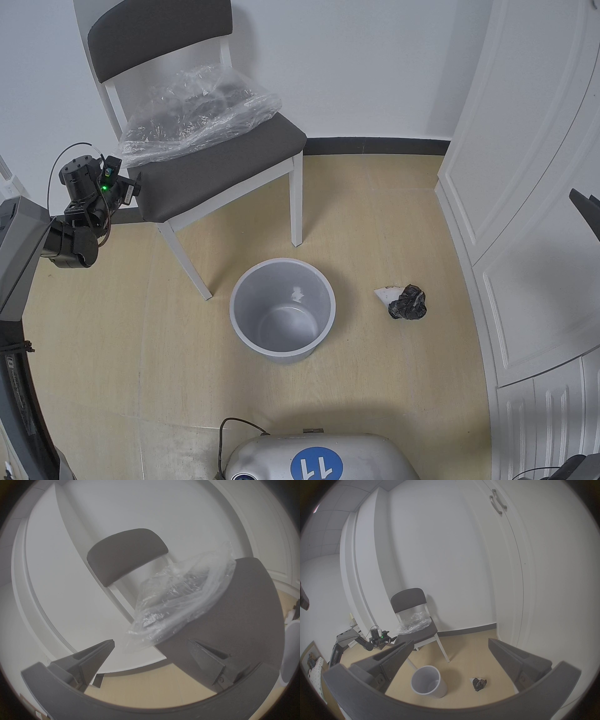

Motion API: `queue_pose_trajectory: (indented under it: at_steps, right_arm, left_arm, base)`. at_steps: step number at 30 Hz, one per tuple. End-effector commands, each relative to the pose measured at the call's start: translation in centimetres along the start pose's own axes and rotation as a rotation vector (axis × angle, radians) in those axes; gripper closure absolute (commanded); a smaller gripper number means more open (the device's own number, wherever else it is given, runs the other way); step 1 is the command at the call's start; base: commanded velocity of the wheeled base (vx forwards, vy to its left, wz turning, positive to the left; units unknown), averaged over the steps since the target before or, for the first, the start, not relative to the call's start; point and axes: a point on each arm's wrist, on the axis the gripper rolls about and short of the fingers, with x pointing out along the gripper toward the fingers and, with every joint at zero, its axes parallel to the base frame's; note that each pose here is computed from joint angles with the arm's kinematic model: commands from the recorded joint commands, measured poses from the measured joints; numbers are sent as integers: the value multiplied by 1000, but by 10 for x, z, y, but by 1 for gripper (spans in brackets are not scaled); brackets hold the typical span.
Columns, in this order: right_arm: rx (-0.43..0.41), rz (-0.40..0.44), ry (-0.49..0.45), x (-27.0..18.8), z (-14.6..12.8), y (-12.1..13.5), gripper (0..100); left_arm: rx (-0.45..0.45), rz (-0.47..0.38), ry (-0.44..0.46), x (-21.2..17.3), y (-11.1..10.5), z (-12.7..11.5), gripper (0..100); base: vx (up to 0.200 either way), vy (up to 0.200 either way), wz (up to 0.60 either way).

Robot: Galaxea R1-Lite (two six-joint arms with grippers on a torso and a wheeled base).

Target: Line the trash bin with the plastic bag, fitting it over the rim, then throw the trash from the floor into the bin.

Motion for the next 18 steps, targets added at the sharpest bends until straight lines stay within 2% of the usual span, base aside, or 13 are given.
queue_pose_trajectory:
  at_steps: [1, 11, 18]
  right_arm:
    - [0, 0, 6, 0, -1, 0, 0]
    - [0, 0, 7, 2, -1, 0, 0]
    - [3, -1, 15, 4, -3, -1, 0]
  left_arm:
    - [1, -9, 1, -9, 9, 11, 0]
    - [-6, 65, -30, 25, 5, 8, 0]
    - [-6, 63, -24, 33, 3, 6, 0]
  base:
    - [0, 0, 0]
    - [0, 0, 0]
    - [0, 0, 0]
